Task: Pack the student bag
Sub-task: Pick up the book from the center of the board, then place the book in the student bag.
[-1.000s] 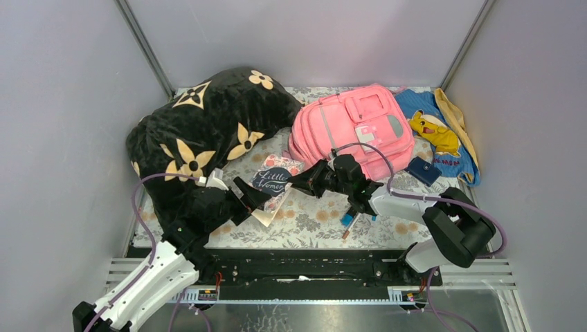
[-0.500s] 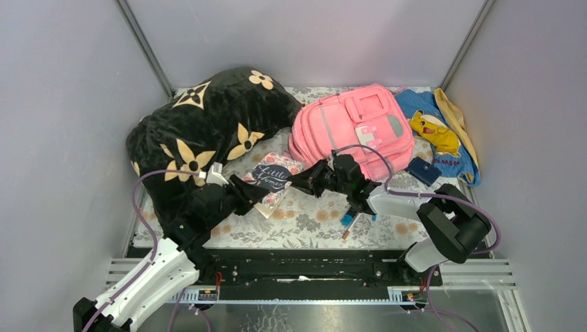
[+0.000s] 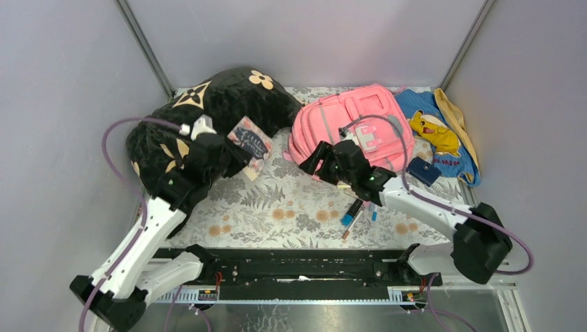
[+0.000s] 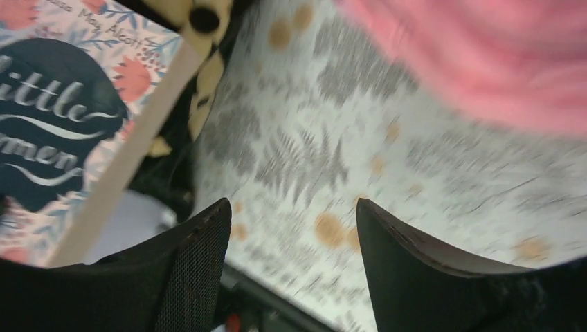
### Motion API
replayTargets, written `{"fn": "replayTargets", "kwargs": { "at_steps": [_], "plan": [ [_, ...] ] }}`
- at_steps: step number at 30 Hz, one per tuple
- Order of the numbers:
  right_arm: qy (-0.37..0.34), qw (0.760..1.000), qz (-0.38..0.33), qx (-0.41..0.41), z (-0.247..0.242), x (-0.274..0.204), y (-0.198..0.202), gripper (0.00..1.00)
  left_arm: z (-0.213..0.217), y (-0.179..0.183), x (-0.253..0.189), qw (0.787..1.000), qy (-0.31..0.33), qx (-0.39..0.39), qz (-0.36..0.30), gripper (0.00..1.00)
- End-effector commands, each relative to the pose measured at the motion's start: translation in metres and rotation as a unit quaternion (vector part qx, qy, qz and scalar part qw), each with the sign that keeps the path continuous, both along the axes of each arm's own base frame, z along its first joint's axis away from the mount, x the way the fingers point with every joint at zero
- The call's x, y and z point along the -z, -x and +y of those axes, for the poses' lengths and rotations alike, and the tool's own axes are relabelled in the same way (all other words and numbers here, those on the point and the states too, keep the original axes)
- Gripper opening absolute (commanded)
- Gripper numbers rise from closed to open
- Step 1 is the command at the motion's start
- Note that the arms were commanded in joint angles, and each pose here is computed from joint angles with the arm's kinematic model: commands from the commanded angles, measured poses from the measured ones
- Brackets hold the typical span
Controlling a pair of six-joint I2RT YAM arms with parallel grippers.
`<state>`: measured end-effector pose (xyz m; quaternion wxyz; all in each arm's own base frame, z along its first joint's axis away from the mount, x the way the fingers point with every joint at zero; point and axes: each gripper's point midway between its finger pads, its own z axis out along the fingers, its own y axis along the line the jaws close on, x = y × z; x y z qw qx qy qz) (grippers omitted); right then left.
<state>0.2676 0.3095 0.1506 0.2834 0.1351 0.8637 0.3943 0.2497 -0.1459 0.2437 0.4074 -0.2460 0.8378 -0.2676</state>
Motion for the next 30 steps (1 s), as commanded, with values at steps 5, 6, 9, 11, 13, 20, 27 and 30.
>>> {"fn": "replayTargets", "kwargs": {
  "at_steps": [5,6,9,11,13,20,27,30],
  "plan": [
    [0.374,0.913,-0.155,-0.053,-0.051,-0.024,-0.082,0.63,-0.004,-0.048,-0.016,0.987,-0.064,0.145,-0.021,0.0],
    [0.384,0.907,-0.158,-0.074,-0.042,-0.022,-0.091,0.62,-0.005,-0.053,-0.013,0.986,-0.058,0.156,-0.016,0.0],
    [0.39,0.901,-0.158,-0.108,-0.019,-0.011,-0.114,0.61,-0.003,-0.064,-0.007,0.983,-0.049,0.176,-0.007,0.0],
    [0.383,0.902,-0.164,-0.112,-0.006,-0.009,-0.13,0.59,0.006,-0.068,-0.004,0.986,-0.046,0.162,0.0,0.0],
    [0.379,0.903,-0.168,-0.109,0.003,-0.007,-0.146,0.58,0.013,-0.07,-0.003,0.988,-0.036,0.15,0.002,0.0],
    [0.394,0.902,-0.135,-0.112,0.02,0.04,-0.194,0.62,0.009,-0.065,0.005,0.985,-0.02,0.171,0.003,0.0],
    [0.369,0.917,-0.126,-0.091,0.016,0.054,-0.23,0.41,0.001,-0.061,-0.003,0.979,0.002,0.204,-0.029,0.0],
    [0.349,0.924,-0.119,-0.098,0.017,0.052,-0.231,0.28,0.001,-0.062,0.001,0.978,0.001,0.208,-0.024,0.0]
  ]
}}
